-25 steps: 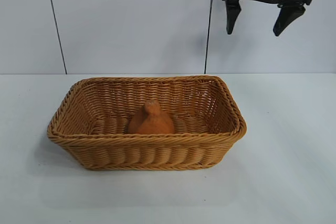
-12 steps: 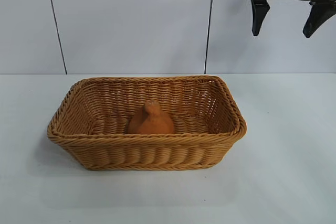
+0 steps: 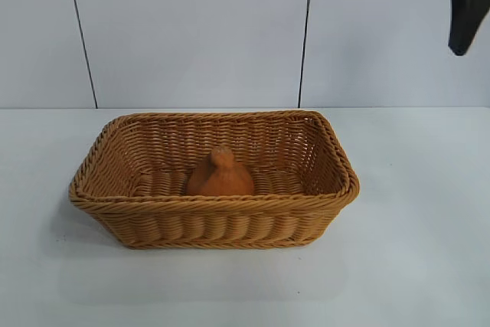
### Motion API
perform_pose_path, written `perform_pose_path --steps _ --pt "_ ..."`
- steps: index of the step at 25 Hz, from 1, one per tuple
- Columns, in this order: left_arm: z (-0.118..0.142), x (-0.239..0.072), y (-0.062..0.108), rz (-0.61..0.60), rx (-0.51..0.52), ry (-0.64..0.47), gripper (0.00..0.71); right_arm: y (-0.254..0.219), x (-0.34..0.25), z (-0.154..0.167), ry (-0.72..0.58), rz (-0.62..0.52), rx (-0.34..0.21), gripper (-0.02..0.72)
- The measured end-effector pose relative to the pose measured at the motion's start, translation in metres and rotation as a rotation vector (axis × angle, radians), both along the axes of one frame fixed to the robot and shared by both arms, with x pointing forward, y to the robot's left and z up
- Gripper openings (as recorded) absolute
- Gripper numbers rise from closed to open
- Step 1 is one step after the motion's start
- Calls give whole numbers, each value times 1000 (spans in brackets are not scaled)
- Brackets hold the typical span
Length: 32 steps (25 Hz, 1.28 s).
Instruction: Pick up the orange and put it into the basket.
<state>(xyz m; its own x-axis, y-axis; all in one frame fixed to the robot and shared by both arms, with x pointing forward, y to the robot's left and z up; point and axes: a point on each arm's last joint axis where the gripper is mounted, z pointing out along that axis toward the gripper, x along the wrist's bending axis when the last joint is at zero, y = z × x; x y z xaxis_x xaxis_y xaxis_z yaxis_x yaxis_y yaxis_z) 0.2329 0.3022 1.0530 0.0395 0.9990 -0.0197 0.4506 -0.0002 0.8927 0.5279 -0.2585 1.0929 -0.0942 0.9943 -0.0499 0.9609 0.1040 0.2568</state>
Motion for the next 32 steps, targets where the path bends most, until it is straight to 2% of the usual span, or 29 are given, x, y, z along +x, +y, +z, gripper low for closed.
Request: perform_pose_path --steps 8,11,18,21,25,32 --pt "0 0 0 0 0 0 651 -9 -82 -31 79 5 27 694" --pt "0 0 0 0 0 0 651 -11 -109 -50 80 23 49 694" --pt "0 0 0 0 0 0 651 -20 -167 -81 49 53 59 694" --pt "0 0 0 0 0 0 651 -22 -184 -83 -49 60 75 694" --pt "0 0 0 0 0 0 651 -23 -202 -67 -223 63 114 694" --pt "0 0 0 0 0 0 651 -28 -234 -51 -462 72 148 694"
